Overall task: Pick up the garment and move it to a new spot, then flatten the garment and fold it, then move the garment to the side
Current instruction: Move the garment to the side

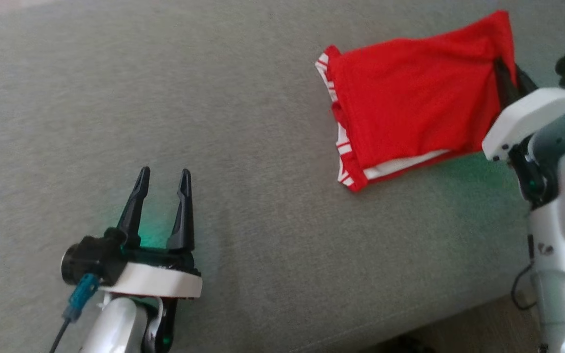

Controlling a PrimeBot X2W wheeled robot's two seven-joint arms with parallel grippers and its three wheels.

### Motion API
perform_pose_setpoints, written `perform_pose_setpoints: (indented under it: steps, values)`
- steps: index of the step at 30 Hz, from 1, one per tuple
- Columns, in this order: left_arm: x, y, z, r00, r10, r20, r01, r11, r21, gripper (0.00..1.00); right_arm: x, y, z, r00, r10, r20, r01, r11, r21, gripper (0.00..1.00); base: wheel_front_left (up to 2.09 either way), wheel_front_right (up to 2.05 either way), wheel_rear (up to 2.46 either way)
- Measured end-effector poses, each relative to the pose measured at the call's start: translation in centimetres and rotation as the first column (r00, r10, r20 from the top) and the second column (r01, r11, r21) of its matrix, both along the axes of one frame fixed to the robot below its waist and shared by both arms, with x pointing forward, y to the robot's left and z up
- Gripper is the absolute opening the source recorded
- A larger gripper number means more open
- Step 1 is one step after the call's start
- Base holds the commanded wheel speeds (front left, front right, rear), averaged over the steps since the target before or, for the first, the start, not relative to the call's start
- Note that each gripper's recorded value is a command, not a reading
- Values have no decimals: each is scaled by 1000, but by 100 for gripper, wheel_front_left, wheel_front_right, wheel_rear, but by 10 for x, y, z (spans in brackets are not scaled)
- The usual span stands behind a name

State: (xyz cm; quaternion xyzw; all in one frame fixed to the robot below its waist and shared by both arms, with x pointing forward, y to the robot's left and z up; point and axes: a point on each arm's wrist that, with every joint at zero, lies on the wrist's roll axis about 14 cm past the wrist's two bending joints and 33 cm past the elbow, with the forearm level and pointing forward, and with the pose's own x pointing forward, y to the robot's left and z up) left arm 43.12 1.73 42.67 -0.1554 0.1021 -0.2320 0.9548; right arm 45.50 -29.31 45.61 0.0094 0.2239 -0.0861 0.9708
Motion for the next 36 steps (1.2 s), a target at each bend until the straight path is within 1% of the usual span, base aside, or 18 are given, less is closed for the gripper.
perform_pose_setpoints:
  steps: [3, 6, 8, 9, 14, 17, 21, 22, 23, 28, 29, 30, 36]
  values:
    - [3, -12, -10, 999, -31, -23, 31, 999, -13, 100, 2, -10, -6, 1000, -22, -12, 22, 1000, -8, 0, 0, 0, 0]
    - [5, -13, -19, 998, -35, -50, 35, 999, -8, 100, 7, -15, -12, 999, -32, -29, 31, 999, -13, 0, 0, 0, 0]
    - [5, -8, -20, 998, -24, -53, 24, 1000, -1, 100, 14, -19, -10, 999, -33, -29, 32, 999, -19, 0, 0, 0, 0]
    - [7, 0, -19, 999, 0, -48, 0, 1000, 8, 100, 23, -28, -3, 999, -38, -14, 38, 998, -40, 0, 0, 0, 0]
    - [9, 20, -19, 998, 54, -44, -52, 998, 29, 100, 45, -60, 17, 996, -89, 26, 91, 991, -99, 0, 0, 0, 0]
    - [10, 30, -22, 996, 81, -48, -79, 996, 42, 100, 51, -72, 16, 995, -101, 7, 101, 984, -147, 0, 0, 0, 0]
    - [9, 39, -27, 993, 103, -59, -100, 994, 54, 100, 52, -80, 3, 992, -119, -32, 112, 977, -180, 0, 0, 0, 0]
    - [8, 41, -27, 992, 107, -61, -103, 993, 56, 100, 52, -81, 0, 992, -123, -42, 113, 976, -186, 46, 0, 0, 0]
    - [8, 42, -28, 992, 110, -61, -107, 993, 58, 100, 52, -82, -1, 991, -125, -41, 115, 975, -190, 100, 0, 0, 0]
    - [8, 45, -25, 991, 118, -55, -115, 992, 60, 100, 56, -81, 4, 992, -123, -3, 119, 972, -202, 100, 0, 0, 0]
    - [8, 47, -22, 991, 122, -44, -120, 991, 60, 100, 59, -74, 9, 994, -106, 24, 109, 975, -196, 100, 0, 0, 0]
    - [8, 47, -22, 991, 122, -44, -120, 991, 60, 100, 59, -74, 9, 994, -106, 24, 109, 975, -196, 100, 0, 0, 0]
    - [6, 51, -6, 990, 142, -3, -141, 988, 56, 100, 74, -29, 34, 994, 3, 112, 17, 984, -178, 100, 0, 0, 0]
